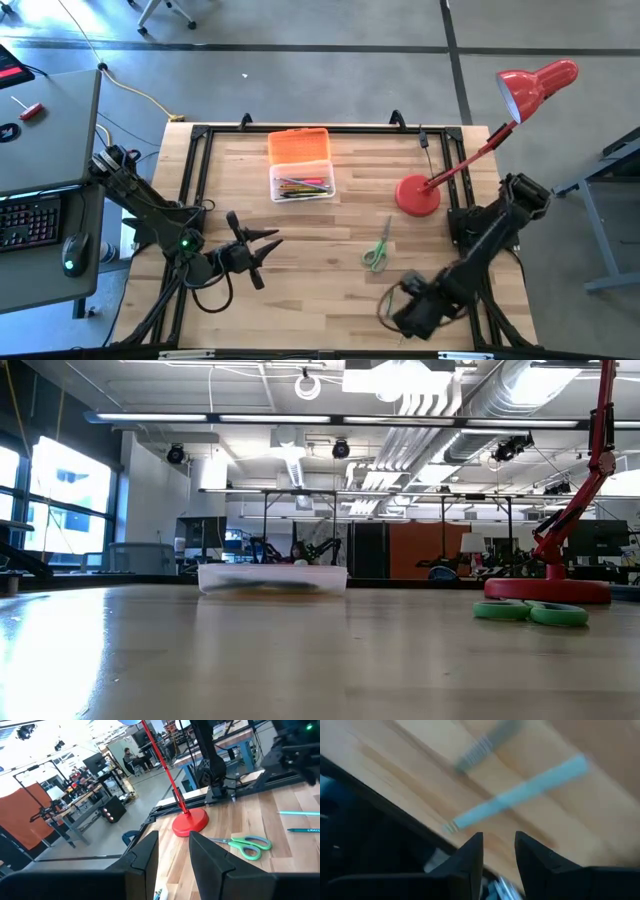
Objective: Pick & place school supplies into a supply box
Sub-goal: Put the blue pencil into the orange supply box
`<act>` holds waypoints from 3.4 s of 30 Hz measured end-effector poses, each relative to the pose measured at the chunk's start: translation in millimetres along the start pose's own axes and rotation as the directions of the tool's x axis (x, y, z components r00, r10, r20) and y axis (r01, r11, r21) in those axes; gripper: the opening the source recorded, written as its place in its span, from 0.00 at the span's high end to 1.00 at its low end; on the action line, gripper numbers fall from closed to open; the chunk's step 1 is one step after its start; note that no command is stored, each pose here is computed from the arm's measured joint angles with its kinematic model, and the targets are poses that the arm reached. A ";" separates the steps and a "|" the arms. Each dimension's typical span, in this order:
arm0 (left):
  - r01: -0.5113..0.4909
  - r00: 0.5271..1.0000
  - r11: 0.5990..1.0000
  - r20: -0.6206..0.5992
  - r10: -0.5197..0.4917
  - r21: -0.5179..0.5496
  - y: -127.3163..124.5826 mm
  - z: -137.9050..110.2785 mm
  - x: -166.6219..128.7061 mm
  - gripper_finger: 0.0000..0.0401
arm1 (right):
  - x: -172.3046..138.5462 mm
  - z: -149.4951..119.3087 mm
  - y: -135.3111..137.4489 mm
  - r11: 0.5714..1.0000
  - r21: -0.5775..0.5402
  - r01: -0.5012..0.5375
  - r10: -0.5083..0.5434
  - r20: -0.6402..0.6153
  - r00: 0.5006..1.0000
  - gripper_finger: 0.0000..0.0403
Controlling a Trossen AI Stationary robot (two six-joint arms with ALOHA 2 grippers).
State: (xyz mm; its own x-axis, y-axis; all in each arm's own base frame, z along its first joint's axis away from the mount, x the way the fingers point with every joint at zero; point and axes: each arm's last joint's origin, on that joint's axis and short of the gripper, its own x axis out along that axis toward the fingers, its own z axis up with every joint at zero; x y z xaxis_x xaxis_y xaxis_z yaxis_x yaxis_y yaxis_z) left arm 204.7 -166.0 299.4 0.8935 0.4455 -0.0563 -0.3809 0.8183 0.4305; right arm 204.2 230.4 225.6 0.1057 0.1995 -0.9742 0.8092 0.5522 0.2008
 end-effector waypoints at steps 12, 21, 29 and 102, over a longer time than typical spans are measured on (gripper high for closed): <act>-0.001 1.000 1.000 0.000 0.001 -0.001 0.1 0.2 0.0 0.65 | 39.0 -2.0 -24.2 0.986 0.161 0.040 -0.034 -0.040 0.999 0.77; -0.002 1.000 1.000 0.000 0.002 -0.001 0.1 0.1 0.0 0.65 | 71.2 28.1 -47.5 0.974 0.213 0.074 -0.064 -0.054 0.997 0.77; -0.002 1.000 1.000 0.000 0.002 0.000 0.1 0.1 0.1 0.65 | 73.0 43.0 -51.6 0.977 0.193 0.090 -0.088 -0.020 0.996 0.77; 0.009 1.000 1.000 0.005 -0.009 -0.007 0.2 0.8 0.1 0.65 | 133.0 64.3 -99.7 0.941 -0.261 0.217 0.057 0.752 0.656 0.79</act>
State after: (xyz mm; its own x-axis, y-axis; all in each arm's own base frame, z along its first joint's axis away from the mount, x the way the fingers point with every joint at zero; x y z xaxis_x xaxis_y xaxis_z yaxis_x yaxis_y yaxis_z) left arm 204.9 -166.1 300.2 0.8979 0.4367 -0.0557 -0.3748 0.8245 0.4239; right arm 174.7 149.9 69.5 0.5502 -0.4468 -0.7054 0.6336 0.7737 0.0041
